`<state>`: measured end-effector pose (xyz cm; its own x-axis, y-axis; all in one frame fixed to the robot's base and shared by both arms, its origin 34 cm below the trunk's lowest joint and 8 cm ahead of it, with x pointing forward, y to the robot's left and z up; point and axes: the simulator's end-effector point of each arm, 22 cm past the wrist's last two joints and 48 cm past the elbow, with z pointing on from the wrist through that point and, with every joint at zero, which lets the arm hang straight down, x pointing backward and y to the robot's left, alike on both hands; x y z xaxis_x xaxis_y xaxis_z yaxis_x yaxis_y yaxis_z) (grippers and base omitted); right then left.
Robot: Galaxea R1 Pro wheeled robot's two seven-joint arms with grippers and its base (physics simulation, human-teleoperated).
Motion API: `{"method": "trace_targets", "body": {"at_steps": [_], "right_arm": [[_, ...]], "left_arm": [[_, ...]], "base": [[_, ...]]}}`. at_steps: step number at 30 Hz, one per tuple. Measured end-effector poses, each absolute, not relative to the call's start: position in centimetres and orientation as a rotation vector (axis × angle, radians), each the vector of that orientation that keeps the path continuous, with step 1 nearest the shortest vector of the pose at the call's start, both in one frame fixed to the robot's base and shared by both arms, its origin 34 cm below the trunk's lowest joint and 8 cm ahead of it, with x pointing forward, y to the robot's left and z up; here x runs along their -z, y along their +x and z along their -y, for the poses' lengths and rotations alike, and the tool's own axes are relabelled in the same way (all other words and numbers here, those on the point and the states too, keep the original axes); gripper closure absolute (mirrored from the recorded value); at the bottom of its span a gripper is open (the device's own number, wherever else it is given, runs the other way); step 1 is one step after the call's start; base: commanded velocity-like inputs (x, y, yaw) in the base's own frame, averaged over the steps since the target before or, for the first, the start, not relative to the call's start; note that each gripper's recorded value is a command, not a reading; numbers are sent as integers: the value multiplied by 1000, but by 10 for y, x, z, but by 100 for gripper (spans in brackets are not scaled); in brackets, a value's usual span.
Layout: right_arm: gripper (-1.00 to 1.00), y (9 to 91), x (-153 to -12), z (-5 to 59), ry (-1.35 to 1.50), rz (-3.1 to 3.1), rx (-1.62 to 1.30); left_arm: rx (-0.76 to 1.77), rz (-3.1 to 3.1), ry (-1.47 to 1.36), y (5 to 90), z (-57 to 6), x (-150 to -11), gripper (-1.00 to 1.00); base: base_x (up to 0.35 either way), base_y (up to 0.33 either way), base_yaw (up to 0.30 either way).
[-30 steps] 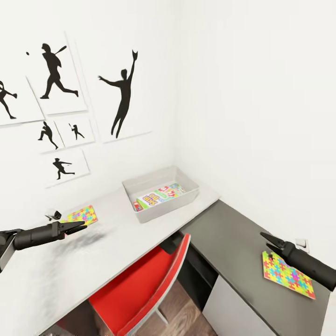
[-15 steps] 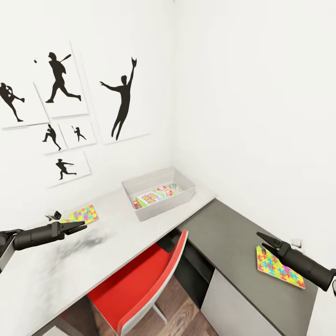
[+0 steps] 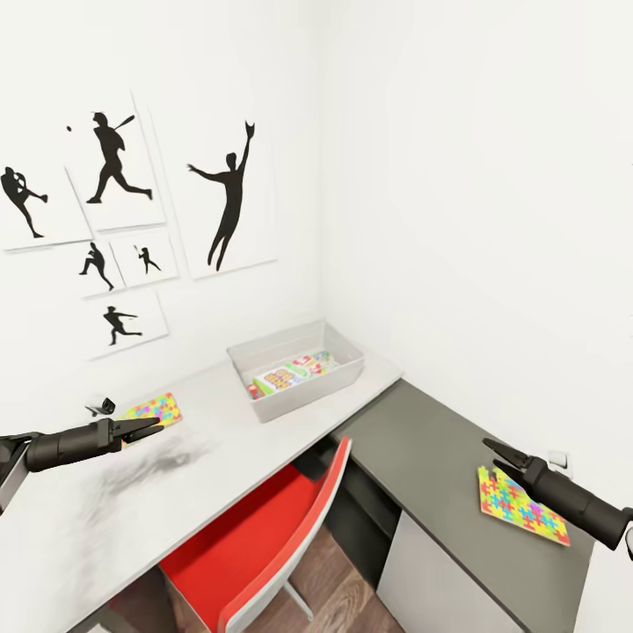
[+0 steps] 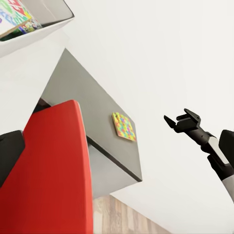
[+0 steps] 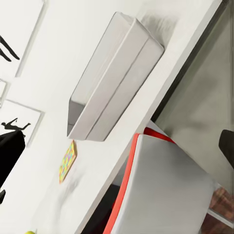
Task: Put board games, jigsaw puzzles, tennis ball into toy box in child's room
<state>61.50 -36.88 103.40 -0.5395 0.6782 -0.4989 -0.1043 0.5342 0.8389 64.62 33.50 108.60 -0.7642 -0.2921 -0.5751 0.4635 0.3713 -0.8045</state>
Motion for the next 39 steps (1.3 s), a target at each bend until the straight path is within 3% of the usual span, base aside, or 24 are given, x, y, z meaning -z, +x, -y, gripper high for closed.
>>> {"method": "trace_targets", "body": {"at_steps": [14,39], "right_arm": [[-100,615,-1039,369,466,-1872,-1100],[-100,615,-1035,369,474,-1877,-1101]], "left_arm": [[1449,-1960,156,645,-335,-1091,-100],[1444,-1961,161,645,-335,-1088,-100]], "base": [[0,12,-141],[0,0,-268]]}}
